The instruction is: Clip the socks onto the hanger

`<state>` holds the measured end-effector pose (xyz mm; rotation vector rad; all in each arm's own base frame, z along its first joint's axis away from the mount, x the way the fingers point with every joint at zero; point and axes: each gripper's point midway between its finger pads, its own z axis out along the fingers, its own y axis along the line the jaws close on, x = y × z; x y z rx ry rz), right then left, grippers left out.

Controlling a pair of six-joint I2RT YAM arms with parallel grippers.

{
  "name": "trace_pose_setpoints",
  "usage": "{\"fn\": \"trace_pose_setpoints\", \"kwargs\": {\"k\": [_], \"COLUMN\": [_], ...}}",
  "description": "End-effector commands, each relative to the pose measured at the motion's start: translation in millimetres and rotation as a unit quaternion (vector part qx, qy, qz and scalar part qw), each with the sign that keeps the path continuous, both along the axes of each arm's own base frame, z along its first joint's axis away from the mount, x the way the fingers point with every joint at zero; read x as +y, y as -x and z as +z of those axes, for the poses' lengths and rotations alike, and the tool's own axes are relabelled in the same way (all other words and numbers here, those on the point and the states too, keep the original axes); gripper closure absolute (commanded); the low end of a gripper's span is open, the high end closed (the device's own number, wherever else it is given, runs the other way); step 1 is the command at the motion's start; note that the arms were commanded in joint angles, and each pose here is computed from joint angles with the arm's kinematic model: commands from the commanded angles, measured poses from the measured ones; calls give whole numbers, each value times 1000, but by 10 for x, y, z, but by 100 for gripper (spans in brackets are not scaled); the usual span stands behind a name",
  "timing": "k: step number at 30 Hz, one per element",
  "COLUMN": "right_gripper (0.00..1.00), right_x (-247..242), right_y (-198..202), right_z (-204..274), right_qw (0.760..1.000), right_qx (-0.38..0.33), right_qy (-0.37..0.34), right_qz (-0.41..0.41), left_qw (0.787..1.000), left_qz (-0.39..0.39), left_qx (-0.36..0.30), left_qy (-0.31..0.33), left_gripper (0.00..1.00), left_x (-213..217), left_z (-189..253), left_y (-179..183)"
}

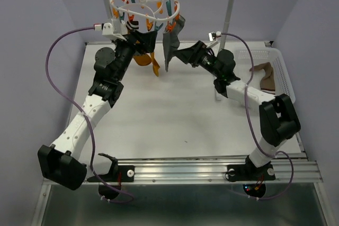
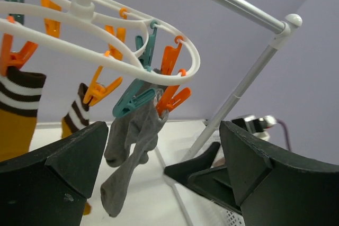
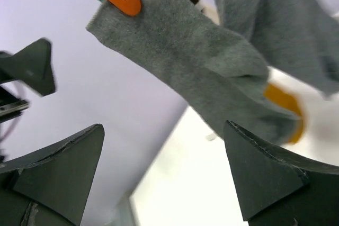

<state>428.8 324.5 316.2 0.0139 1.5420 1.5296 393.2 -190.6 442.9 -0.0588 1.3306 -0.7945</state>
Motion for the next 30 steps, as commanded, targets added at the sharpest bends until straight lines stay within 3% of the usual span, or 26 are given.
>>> {"fn": "trace_pose_setpoints", "kwargs": {"k": [1, 2, 4, 8, 9, 12, 15, 20, 25, 27, 30], "right_gripper": [0, 0, 0, 0, 0, 0, 0, 0, 0, 0, 0], "right_x": [-522, -685, -868, -1349, -1535, -1782, -2160, -2668, -3086, -3377, -3591], "right_y": [-145, -162, -117, -114, -114, -96, -115, -9, 89, 117, 184], "right_z": [-213, -428, -410, -681, -702, -797, -879, -694, -587, -656, -711], "right_qw": [975, 962, 950, 901, 891, 899, 889, 833, 807, 797, 794], "right_qx": [-55, -41, -39, -6, 7, 46, 86, 81, 89, 122, 146], "right_qy": [147, 187, 205, 284, 286, 262, 249, 278, 266, 248, 231], "right_qz": [-160, -196, -233, -327, -351, -347, -374, -472, -521, -537, -543], "left_qw": [999, 998, 996, 983, 975, 960, 952, 931, 925, 921, 914], "left_qz": [31, 39, 79, 175, 215, 262, 285, 344, 354, 360, 371], "left_qx": [-27, -33, -13, 35, 49, 93, 111, 122, 134, 141, 156], "left_qy": [-20, -29, -33, -35, -25, -22, -14, 20, 41, 43, 47], "left_gripper": [1, 1, 1, 1, 1, 1, 1, 1, 1, 1, 1], "left_x": [213, 275, 443, 863, 1019, 1213, 1317, 1645, 1872, 1964, 2050], "left_z": [142, 136, -1, -221, -255, -461, -557, -632, -723, -768, -850], "left_y": [276, 366, 382, 452, 446, 435, 465, 556, 532, 509, 476]}}
